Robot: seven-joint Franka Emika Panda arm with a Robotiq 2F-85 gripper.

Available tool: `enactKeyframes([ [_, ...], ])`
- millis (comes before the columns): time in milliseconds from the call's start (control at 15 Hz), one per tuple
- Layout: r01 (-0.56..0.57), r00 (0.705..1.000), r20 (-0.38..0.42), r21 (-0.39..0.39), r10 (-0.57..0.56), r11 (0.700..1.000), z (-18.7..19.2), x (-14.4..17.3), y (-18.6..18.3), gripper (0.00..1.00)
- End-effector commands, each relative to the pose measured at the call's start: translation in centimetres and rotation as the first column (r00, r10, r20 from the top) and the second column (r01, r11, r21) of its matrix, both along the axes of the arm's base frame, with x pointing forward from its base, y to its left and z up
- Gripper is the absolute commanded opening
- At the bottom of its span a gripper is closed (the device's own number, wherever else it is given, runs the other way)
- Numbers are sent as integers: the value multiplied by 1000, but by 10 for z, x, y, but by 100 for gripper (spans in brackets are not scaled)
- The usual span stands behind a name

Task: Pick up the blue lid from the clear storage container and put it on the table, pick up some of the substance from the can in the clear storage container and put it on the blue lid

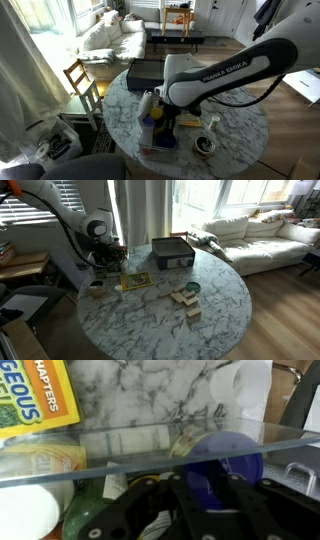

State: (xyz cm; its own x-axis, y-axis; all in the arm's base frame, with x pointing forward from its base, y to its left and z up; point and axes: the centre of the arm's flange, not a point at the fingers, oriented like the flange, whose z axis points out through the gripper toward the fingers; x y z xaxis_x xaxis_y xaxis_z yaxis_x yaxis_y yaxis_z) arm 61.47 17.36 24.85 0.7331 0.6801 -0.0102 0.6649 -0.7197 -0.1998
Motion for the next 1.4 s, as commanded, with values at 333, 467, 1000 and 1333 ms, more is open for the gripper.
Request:
enactKeyframes([
  [333, 35, 999, 4, -13, -35, 999, 8, 14, -16, 0],
  [467, 40, 999, 9, -14, -40, 999, 10, 16, -18, 0],
  [1000, 32, 999, -18, -19, -33, 999, -3, 13, -7, 62],
  [1333, 20, 998, -58, -10, -21, 1000, -15, 9, 2, 99],
])
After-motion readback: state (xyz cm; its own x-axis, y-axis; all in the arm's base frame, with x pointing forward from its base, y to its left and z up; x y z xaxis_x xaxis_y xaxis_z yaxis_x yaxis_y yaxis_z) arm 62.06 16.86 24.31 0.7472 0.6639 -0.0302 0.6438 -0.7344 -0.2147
